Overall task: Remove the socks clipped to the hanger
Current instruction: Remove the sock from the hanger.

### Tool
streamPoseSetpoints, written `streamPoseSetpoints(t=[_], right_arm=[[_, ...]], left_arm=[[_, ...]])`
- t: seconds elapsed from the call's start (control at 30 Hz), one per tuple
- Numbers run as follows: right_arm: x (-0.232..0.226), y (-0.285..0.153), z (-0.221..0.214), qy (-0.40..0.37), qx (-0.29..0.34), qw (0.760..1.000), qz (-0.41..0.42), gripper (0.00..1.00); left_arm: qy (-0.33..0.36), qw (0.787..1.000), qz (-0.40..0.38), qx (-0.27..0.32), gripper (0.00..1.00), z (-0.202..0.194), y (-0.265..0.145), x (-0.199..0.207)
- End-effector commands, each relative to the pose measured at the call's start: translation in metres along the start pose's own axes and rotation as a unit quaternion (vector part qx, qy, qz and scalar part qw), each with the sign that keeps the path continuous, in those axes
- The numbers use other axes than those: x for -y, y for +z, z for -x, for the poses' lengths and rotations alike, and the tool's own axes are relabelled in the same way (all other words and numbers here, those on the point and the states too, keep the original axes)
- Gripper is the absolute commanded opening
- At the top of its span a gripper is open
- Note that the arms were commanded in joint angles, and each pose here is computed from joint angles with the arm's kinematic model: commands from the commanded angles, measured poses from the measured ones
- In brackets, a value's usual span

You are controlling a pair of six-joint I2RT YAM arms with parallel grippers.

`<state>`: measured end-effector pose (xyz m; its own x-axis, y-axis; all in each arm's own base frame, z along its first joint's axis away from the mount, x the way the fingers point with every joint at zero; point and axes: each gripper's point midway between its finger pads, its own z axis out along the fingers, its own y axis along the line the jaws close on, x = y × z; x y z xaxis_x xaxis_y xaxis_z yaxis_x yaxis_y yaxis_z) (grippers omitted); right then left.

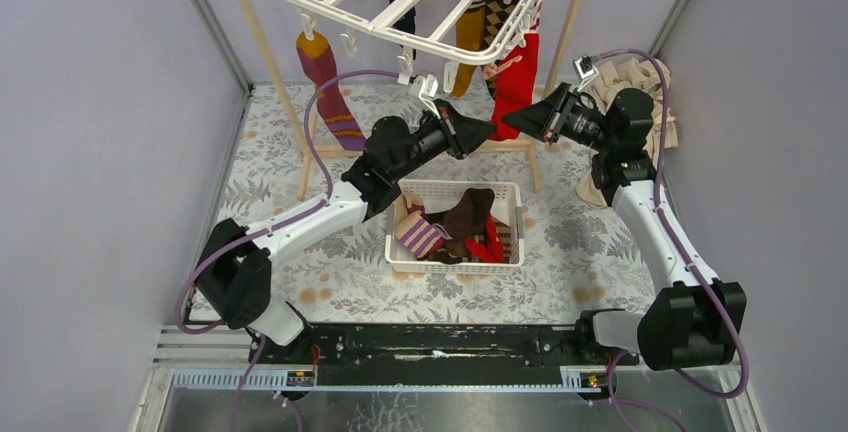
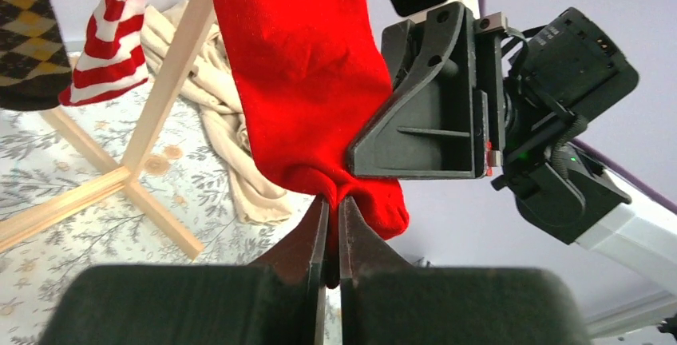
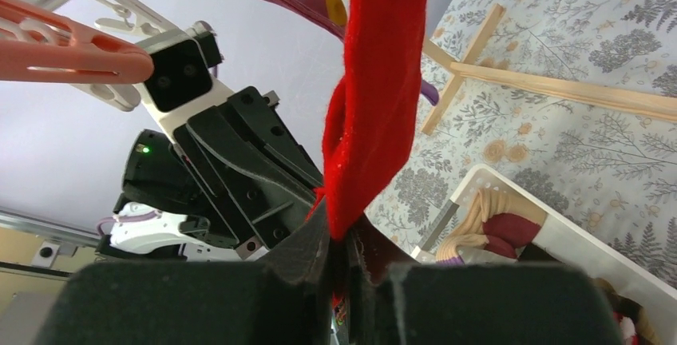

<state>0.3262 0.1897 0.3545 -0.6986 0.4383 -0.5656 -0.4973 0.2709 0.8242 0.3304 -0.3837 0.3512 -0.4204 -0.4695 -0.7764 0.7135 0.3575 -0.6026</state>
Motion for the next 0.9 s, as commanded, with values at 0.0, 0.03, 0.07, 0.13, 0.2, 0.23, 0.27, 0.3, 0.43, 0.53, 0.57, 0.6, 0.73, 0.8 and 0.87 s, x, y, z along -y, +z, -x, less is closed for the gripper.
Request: streamPoseSetpoints(t=[0.0,0.03,0.07,0.13,0.2,0.23,0.27,0.3,0.43,0.53,0.57,0.6,0.73,0.8,0.87], right_arm=[[-0.002,-0.002,0.002,-0.033,0.002,0.999,-0.005,0.17],[0.000,-0.003,0.002,-0.036,0.004,0.999,-0.011,0.20],[0.002,-0.003,0.003,-0.038,0.005,0.999,-0.017,0.25],[0.006,-0.003,0.005,-0.048,0.007,0.998,-0.034,0.30],[0.009,-0.005,0.009,-0.060,0.010,0.997,-0.056,0.35],[0.010,-0.006,0.011,-0.069,0.011,0.995,-0.068,0.37],[0.010,-0.008,0.015,-0.082,0.016,0.993,-0.080,0.39],[0.011,-0.009,0.019,-0.094,0.019,0.991,-0.093,0.41],[0.008,-0.018,0.038,-0.143,0.039,0.978,-0.148,0.50],[0.002,-0.024,0.059,-0.184,0.062,0.964,-0.180,0.57],[0.000,-0.026,0.067,-0.195,0.071,0.959,-0.193,0.59],[-0.003,-0.027,0.074,-0.204,0.078,0.956,-0.197,0.61],[-0.015,-0.023,0.100,-0.232,0.104,0.946,-0.201,0.69],[-0.018,-0.020,0.112,-0.241,0.116,0.942,-0.200,0.71],[-0.023,-0.016,0.127,-0.254,0.128,0.937,-0.201,0.73]], left_arm=[[0.034,0.999,0.029,-0.002,0.00,0.015,-0.004,0.003],[0.035,0.999,0.031,-0.003,0.00,0.015,-0.005,0.003],[0.037,0.999,0.032,-0.003,0.00,0.015,-0.007,0.003],[0.039,0.999,0.036,-0.002,0.00,0.016,-0.009,0.003],[0.043,0.998,0.039,-0.003,0.00,0.017,-0.011,0.002],[0.044,0.998,0.043,-0.004,0.00,0.017,-0.012,0.001],[0.045,0.998,0.045,-0.005,0.00,0.017,-0.012,0.001],[0.047,0.998,0.046,-0.005,0.00,0.017,-0.012,0.001],[0.054,0.997,0.056,-0.008,0.00,0.019,-0.012,-0.002],[0.062,0.996,0.061,-0.011,0.00,0.020,-0.012,-0.003],[0.063,0.996,0.062,-0.012,0.00,0.020,-0.013,-0.003],[0.064,0.996,0.063,-0.013,0.00,0.020,-0.013,-0.003],[0.070,0.995,0.065,-0.015,0.00,0.020,-0.015,-0.003],[0.072,0.995,0.066,-0.016,0.00,0.021,-0.016,-0.003],[0.074,0.995,0.066,-0.017,0.00,0.021,-0.017,-0.002]])
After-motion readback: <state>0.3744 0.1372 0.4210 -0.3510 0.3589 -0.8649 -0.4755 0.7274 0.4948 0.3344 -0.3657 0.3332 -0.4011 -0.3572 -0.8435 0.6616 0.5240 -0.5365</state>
